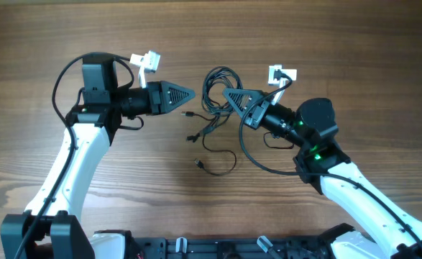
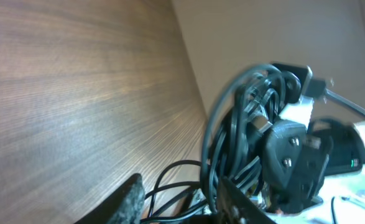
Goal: Untangle cables
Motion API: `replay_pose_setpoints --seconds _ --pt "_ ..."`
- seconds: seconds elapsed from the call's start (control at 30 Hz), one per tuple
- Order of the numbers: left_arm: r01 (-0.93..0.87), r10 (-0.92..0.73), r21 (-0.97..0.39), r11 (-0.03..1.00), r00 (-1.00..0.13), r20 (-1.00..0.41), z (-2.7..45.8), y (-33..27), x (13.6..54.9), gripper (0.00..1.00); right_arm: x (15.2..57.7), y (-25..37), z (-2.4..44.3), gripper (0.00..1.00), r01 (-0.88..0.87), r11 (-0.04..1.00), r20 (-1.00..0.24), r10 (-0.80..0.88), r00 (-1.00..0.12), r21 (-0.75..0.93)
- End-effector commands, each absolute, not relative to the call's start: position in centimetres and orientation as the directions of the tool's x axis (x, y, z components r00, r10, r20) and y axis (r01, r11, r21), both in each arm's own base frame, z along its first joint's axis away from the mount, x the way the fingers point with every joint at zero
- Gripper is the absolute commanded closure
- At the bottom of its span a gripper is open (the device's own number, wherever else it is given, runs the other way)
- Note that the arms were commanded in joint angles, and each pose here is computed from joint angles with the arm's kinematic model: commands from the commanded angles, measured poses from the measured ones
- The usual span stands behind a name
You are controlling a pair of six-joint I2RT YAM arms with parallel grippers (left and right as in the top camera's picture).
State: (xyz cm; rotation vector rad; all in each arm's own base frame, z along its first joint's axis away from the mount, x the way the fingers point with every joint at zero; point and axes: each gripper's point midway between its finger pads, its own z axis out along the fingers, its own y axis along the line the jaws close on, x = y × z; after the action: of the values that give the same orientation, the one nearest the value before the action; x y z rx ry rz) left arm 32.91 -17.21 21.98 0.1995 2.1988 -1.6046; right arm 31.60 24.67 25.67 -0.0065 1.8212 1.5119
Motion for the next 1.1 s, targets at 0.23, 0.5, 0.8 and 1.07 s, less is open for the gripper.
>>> replay_pose_setpoints --seconds 0.23,0.5,0.8,1.07 --pt "0.591 -0.024 -0.763 0.261 -0.786 -0.617 23.4 -17.8 32.0 0.54 31.1 26.0 22.3 0.96 -0.477 0.35 -0.582 0.325 -0.745 0.806" --pt "0.481 -0.056 -0.8 0.358 -0.845 -0.533 21.6 -17.6 32.7 0.47 29.9 26.8 25.2 0.96 -0.566 0.234 -0.613 0.309 -0.727 0.79" --pt "0.64 0.037 -0.743 0.195 -0.762 -0.647 23.5 -19.4 30.3 0.62 28.6 27.3 25.0 0.96 -0.537 0.172 -0.564 0.257 -0.785 0.826" --pt "0.626 0.054 -0.762 0.167 -0.777 -0.627 23.8 -20.7 29.8 0.96 29.3 27.5 20.9 0.92 -0.422 0.236 -0.472 0.226 -0.852 0.875"
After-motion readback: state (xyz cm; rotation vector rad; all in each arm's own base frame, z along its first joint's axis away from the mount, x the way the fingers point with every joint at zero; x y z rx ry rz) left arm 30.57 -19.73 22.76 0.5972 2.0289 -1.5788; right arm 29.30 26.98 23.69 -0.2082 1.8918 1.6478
